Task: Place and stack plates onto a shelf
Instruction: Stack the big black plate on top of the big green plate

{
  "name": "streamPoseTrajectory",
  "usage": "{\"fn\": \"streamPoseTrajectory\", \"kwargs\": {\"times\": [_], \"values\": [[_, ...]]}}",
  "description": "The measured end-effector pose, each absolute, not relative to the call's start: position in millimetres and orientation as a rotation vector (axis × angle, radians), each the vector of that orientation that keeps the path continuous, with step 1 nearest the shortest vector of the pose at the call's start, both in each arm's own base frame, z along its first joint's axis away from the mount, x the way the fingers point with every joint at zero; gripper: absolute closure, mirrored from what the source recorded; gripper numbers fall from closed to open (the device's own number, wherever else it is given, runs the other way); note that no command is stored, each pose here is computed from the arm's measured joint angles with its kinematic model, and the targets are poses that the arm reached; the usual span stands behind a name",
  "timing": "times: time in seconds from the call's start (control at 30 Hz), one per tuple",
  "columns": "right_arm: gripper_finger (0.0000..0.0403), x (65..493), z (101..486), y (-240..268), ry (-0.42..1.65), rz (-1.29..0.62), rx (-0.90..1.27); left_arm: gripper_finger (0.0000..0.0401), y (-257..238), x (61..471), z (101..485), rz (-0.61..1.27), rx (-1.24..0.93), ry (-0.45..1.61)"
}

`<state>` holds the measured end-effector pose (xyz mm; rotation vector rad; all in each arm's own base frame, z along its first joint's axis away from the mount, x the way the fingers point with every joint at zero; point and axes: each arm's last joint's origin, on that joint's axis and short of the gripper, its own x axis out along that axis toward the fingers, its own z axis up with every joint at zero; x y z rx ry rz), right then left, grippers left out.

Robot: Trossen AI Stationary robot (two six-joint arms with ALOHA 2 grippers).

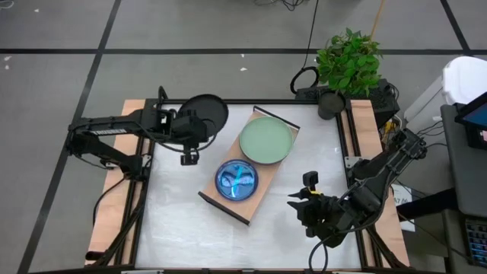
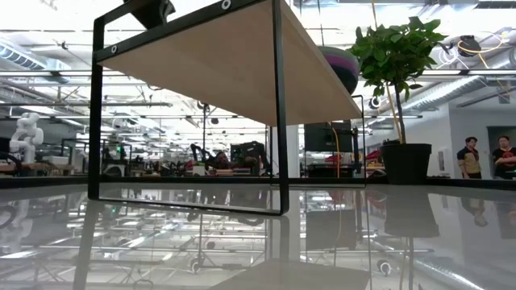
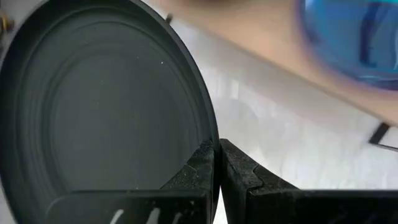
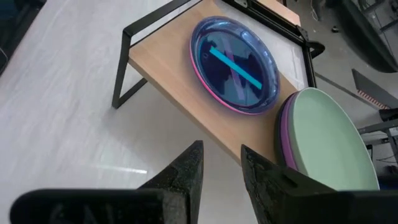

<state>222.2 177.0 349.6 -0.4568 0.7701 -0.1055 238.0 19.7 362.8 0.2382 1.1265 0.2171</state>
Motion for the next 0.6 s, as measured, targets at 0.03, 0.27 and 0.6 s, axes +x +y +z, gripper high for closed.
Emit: {"fn": "streamPoseTrajectory", "kwargs": {"times": [0.03,0.27,0.6], "values": [[0.0310,222,350,177,0.770,-0.105,-0.457,0.0391,18,238,366,0.201,0.254,1.114],[0.0310,222,350,177,0.770,-0.106,-0.459,0.0391,5,239,380,0.103,0.373,1.061],[0.0310,221,350,175,0.760,-0.149,-0.492,0.0391,-5,259,384,0.016,0.501,1.009]]}}
